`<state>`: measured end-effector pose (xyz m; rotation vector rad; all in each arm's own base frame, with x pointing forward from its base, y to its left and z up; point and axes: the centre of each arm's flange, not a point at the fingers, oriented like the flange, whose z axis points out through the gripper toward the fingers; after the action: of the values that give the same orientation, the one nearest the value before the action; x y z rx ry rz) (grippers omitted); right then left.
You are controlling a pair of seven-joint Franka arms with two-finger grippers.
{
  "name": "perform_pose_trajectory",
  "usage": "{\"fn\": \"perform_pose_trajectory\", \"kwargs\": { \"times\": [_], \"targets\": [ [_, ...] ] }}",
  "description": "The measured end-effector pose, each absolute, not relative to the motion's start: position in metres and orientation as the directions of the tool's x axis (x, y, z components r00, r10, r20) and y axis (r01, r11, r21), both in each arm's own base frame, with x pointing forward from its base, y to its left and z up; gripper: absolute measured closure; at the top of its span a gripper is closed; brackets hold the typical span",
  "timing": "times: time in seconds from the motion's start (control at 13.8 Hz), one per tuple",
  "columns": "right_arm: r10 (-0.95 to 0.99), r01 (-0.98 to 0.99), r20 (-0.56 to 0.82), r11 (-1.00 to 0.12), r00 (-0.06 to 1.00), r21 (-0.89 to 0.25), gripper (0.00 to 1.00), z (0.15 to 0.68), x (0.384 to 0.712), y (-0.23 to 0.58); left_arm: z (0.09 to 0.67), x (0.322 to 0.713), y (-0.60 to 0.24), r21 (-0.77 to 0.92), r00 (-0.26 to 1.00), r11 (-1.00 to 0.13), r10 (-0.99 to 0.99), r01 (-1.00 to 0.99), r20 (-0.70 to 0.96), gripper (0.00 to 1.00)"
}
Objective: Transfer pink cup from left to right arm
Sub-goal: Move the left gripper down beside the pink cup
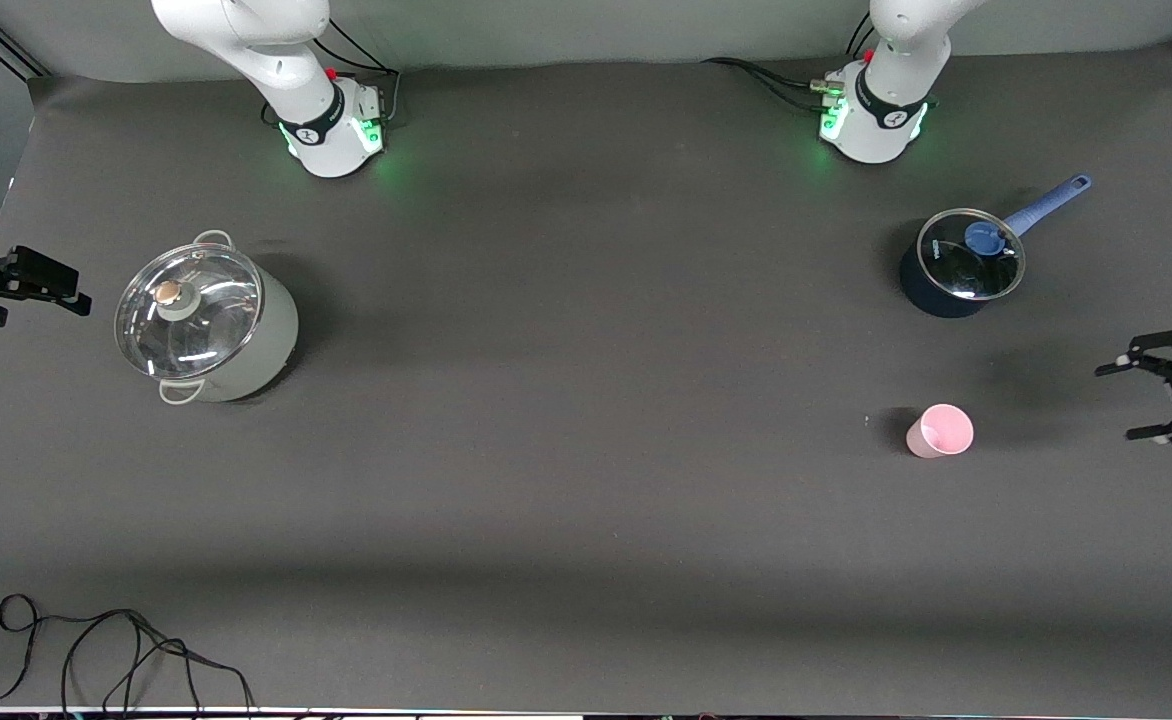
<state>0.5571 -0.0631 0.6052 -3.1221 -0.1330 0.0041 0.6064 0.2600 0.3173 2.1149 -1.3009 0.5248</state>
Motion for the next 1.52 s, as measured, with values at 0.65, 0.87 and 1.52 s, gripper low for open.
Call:
{"fn": "perform_pose_trajectory", "kwargs": {
  "times": [0.65, 0.87, 1.52],
  "targets": [
    [0.088, 0.088, -0.001, -0.996, 0.996, -0.017, 0.00, 0.606, 0.557, -0.062, 0.175, 0.592, 0.254, 0.118, 0.139, -0.077, -0.403, -0.990, 0.904, 0.01],
    [0.088, 0.088, -0.001, -0.996, 0.996, -0.017, 0.00, 0.606, 0.557, -0.062, 0.155, 0.589, 0.255, 0.025, 0.042, -0.050, -0.362, -0.998, 0.931, 0.01],
    [0.086, 0.086, 0.000, -0.996, 0.996, -0.017, 0.00, 0.606, 0.557, -0.062, 0.095, 0.591, 0.245, -0.080, -0.071, -0.032, -0.220, -0.996, 0.973, 0.00]
  ]
}}
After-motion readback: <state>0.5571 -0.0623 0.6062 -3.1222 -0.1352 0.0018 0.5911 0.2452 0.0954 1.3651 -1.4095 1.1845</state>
